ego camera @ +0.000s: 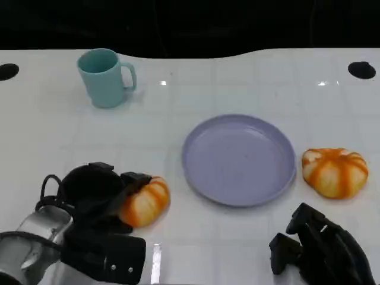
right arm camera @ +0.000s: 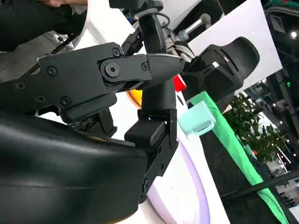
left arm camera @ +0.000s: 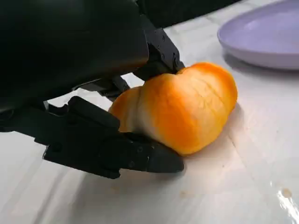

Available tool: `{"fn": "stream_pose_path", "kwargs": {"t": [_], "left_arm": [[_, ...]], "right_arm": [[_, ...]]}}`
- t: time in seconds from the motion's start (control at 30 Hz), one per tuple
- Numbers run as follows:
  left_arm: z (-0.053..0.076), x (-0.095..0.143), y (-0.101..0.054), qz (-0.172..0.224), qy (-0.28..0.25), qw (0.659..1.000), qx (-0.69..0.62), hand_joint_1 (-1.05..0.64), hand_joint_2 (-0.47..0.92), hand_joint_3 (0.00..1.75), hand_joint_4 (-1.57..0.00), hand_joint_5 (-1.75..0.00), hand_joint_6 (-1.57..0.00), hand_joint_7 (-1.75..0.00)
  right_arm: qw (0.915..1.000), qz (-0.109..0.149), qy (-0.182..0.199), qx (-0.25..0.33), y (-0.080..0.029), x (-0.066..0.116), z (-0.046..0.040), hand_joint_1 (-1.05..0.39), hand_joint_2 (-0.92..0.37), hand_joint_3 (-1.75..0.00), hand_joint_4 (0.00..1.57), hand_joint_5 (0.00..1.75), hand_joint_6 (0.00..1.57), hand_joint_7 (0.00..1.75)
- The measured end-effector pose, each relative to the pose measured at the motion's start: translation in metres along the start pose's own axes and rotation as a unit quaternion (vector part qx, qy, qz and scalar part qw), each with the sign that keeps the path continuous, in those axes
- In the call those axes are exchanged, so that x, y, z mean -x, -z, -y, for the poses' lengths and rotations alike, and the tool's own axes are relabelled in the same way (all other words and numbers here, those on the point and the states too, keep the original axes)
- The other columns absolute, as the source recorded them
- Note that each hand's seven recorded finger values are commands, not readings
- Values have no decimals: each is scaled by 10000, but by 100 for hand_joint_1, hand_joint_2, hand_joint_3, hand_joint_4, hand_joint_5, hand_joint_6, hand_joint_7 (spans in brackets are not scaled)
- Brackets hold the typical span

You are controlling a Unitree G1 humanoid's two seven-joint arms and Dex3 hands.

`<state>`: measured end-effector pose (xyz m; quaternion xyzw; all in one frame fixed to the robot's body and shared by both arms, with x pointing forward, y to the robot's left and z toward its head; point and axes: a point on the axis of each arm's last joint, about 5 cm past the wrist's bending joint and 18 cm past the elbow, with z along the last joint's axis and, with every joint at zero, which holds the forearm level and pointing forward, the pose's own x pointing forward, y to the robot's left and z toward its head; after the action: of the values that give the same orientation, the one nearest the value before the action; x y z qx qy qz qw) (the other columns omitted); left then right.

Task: Grasp the bread from the table and place it into the plate.

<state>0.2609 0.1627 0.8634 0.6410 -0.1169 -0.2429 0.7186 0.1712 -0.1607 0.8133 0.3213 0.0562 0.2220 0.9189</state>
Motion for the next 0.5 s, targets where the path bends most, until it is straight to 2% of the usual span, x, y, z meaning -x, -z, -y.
{"fn": "stream_pose_path", "kwargs": {"t": [0.07,0.1,0.3,0.5], "left_arm": [[59,-4,21,50,-272,9996,99,-29,74,100,-73,-172,-64,-156],[84,-7,24,75,-390,9991,133,-28,74,101,-74,-174,-59,-167],[189,10,20,184,-829,9961,234,-24,73,99,-69,-175,-52,-175],[194,14,-5,376,-1181,9914,417,-22,73,96,-69,-175,-54,-175]], "right_arm": [[10000,8,-3,-6,-1,-1,-1,-57,-92,-21,79,169,70,140],[10000,11,-2,-8,-1,-1,0,-57,-92,-21,79,169,70,140],[10000,12,-2,-8,-2,0,0,-58,-92,-22,78,169,70,140],[10000,11,-2,-6,-3,0,1,-57,-92,-20,79,169,71,140]]}}
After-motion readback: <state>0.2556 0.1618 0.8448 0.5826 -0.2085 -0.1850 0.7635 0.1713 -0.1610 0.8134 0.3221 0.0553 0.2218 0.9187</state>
